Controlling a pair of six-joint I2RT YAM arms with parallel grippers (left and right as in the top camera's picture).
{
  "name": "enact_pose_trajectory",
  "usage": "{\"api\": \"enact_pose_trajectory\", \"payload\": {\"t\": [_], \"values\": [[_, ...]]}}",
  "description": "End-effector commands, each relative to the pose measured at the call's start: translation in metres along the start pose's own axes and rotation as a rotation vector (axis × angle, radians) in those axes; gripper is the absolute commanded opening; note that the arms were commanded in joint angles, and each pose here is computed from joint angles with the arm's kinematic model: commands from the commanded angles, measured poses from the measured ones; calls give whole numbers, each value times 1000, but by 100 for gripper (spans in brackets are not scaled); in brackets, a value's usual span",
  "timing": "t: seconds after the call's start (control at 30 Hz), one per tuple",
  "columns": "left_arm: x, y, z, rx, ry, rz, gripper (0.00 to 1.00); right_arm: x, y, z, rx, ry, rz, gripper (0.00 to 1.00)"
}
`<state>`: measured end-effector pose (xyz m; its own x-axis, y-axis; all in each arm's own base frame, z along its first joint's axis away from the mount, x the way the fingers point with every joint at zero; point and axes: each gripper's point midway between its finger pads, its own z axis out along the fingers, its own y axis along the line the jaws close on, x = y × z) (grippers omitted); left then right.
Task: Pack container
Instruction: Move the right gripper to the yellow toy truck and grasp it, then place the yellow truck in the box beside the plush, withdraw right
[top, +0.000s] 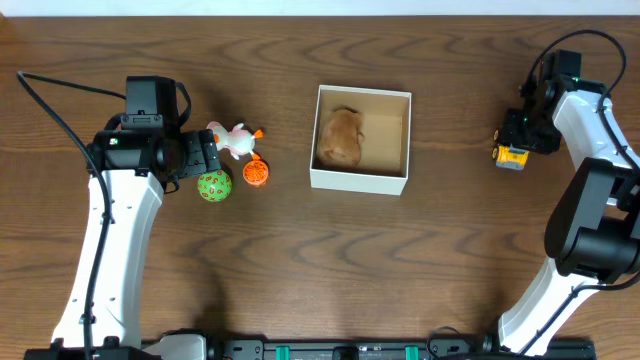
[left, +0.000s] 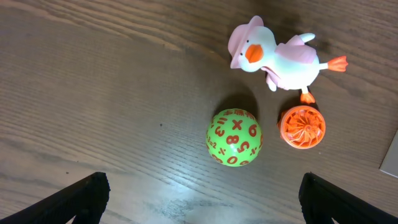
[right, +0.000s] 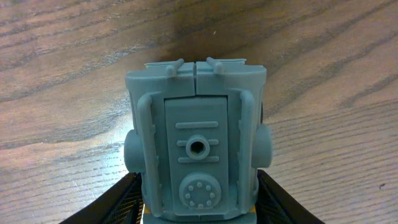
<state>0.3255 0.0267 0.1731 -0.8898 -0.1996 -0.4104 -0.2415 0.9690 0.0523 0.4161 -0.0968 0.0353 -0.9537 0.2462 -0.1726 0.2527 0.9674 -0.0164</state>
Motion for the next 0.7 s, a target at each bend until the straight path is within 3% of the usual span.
{"api": "enact_pose_trajectory", "payload": {"t": [0.0,0.07,0.27,0.33,0.4,0.5,0.67], "values": [[-6,1,-4,-3,-14,1,98,2,1,-14,-9,-2,18,41],[-6,1,-4,-3,-14,0,98,-2,8,-32,-15,-37,5,39],[-6,1,-4,-3,-14,1,98,-8,62,-117,-125,-225,-100,15],[-6,1,-4,-3,-14,1,98,-7,88,-151,-166,-312,-162,12],[-6,1,-4,-3,-14,0,98,-5,115,-181,-196,-401,-255,18],[-6,1,-4,-3,-14,1,98,8,162,-217,-236,-515,-464,19],[-6,1,-4,-3,-14,0,98,37,232,-236,-273,-602,-815,5]]}}
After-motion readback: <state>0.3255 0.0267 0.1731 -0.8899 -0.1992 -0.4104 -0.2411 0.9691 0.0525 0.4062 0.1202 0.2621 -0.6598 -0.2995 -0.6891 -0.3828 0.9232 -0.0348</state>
